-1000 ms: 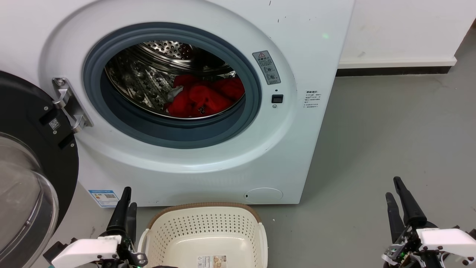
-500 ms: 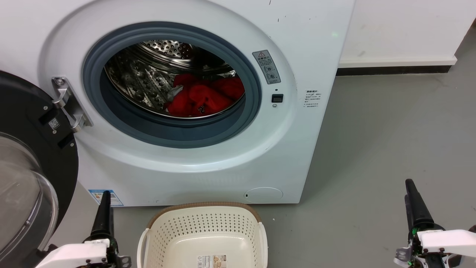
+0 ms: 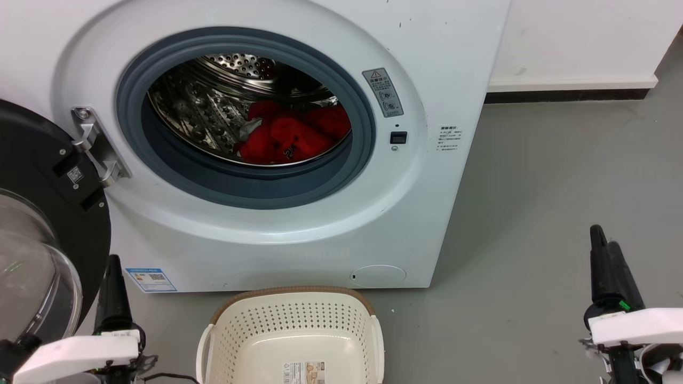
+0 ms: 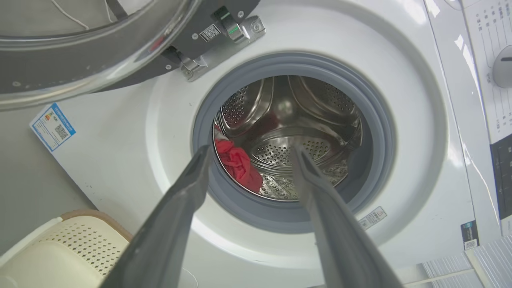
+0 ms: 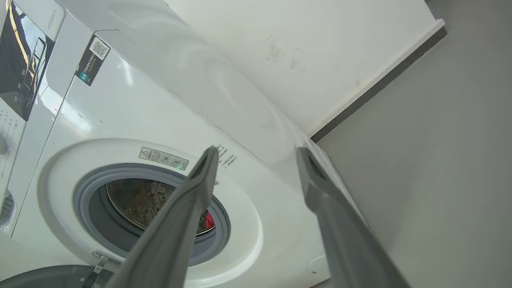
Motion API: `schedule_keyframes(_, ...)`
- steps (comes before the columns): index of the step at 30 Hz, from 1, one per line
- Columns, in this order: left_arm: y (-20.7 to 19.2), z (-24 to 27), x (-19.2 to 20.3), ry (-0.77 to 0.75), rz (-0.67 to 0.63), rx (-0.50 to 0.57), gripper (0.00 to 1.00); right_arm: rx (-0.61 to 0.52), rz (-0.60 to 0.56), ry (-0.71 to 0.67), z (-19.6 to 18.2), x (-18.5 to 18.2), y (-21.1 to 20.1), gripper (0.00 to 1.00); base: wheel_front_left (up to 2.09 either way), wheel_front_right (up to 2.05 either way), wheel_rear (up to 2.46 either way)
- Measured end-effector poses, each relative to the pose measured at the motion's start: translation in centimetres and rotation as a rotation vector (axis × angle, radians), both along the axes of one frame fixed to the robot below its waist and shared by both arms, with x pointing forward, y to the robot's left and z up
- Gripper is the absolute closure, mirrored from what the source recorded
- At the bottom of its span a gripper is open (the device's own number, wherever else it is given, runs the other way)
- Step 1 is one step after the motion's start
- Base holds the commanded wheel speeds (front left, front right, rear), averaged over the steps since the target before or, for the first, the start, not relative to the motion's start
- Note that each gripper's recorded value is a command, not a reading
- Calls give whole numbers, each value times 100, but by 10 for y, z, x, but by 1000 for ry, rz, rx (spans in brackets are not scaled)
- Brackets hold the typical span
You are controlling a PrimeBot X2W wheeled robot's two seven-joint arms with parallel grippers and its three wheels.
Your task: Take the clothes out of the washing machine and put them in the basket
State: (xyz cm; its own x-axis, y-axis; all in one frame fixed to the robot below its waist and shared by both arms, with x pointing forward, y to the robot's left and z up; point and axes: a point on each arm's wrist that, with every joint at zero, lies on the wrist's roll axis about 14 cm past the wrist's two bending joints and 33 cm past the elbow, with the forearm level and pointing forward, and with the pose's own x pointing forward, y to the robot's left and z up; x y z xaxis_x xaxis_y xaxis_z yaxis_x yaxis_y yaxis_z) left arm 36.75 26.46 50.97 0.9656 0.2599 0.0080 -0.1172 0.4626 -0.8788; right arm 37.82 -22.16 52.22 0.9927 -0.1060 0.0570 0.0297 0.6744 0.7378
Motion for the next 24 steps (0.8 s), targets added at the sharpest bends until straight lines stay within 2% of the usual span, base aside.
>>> schedule_keyframes(10, -28, 39, 9, -41, -44, 266, 0, -268, 25, -60, 24, 3, 13, 0, 0, 0, 0)
schedule_keyframes(17, -48, 38, 5, -37, -93, 374, 0, -422, 33, -75, 30, 1, 21, 0, 0, 0, 0)
schedule_keyframes(24, -54, 48, 5, -43, -78, 506, 0, -538, 33, -100, 38, 1, 25, 0, 0, 0, 0)
